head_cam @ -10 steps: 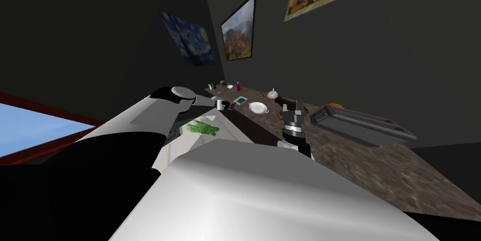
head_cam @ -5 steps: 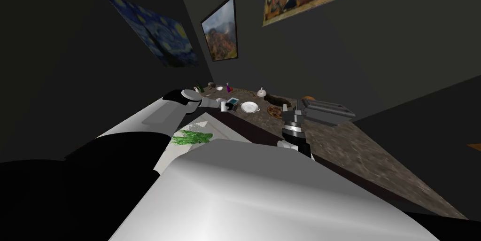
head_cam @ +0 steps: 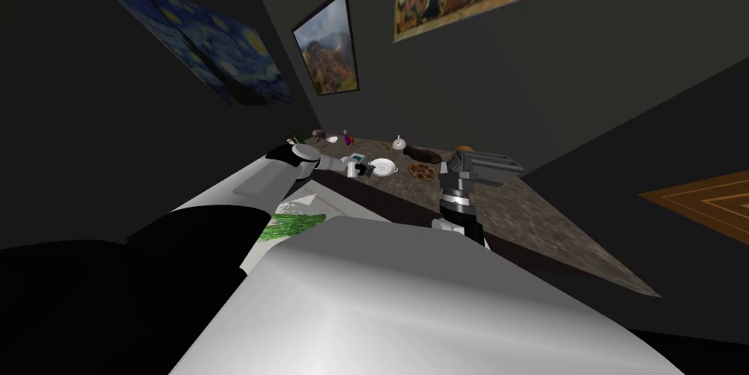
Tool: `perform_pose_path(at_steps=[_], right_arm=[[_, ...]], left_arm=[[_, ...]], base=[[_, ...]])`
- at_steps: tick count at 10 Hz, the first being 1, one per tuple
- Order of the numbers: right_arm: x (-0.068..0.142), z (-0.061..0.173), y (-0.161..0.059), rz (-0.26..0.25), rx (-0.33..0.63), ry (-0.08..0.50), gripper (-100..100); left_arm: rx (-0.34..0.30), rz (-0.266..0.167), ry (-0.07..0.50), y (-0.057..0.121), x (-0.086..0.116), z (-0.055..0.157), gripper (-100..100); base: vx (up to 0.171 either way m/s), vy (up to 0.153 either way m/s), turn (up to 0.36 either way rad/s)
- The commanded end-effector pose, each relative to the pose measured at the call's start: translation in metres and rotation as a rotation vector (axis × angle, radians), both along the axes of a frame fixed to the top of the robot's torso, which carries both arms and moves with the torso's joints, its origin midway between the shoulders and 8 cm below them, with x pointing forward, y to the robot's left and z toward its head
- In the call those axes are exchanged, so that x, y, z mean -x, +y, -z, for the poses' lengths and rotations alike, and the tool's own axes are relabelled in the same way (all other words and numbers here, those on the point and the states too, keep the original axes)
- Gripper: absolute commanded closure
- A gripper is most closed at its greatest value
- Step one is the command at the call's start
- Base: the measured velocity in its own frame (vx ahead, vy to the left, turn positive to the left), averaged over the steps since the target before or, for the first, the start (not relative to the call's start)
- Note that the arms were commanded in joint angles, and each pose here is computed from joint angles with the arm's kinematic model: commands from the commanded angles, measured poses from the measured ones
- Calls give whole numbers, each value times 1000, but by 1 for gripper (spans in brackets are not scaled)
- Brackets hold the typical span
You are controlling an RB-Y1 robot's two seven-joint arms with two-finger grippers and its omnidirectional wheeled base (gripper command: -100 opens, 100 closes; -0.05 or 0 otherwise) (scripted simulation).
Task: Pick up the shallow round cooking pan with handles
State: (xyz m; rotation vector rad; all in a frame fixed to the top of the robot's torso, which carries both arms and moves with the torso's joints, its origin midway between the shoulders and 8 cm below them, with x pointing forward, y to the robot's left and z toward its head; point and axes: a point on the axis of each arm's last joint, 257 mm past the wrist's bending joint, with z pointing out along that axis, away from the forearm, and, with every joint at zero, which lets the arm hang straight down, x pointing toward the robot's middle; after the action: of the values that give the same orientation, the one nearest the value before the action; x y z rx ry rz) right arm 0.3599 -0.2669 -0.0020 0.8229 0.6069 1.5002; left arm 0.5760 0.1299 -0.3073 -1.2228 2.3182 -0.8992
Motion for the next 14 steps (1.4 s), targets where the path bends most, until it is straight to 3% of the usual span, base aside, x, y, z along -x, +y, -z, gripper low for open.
perform_pose_path(at_steps=[1, 3, 4, 7, 8, 9, 10, 11, 12, 13, 14], right_arm=[[0, 0, 0, 0, 0, 0, 0], [0, 0, 0, 0, 0, 0, 0], [0, 0, 0, 0, 0, 0, 0], [0, 0, 0, 0, 0, 0, 0], [0, 0, 0, 0, 0, 0, 0], [0, 0, 0, 0, 0, 0, 0], [0, 0, 0, 0, 0, 0, 0], [0, 0, 0, 0, 0, 0, 0], [0, 0, 0, 0, 0, 0, 0], [0, 0, 0, 0, 0, 0, 0], [0, 0, 0, 0, 0, 0, 0]], left_arm=[[-162, -19, -108, 65, -37, -29, -100], [-280, -20, -193, 105, -67, -65, -100], [-292, -44, -213, 121, -74, -80, -100], [-273, -187, -314, 196, -98, -159, -100], [-267, -215, -346, 211, -102, -181, -100], [-292, -232, -346, 228, -100, -185, -100], [-295, -238, -356, 232, -101, -192, -100], [-417, -215, -367, 259, -93, -200, -100], [-446, -253, -374, 278, -92, -208, -100], [-493, -260, -391, 296, -91, -224, -100], [-523, -281, -427, 319, -90, -253, -100]], base=[[-11, 112, -274], [-11, 116, -68], [11, 9, 20], [3, -13, 2], [0, 0, 0], [0, 0, 0], [0, 0, 0], [18, 18, -149], [22, 29, -88], [13, 17, 4], [4, 4, 15]])
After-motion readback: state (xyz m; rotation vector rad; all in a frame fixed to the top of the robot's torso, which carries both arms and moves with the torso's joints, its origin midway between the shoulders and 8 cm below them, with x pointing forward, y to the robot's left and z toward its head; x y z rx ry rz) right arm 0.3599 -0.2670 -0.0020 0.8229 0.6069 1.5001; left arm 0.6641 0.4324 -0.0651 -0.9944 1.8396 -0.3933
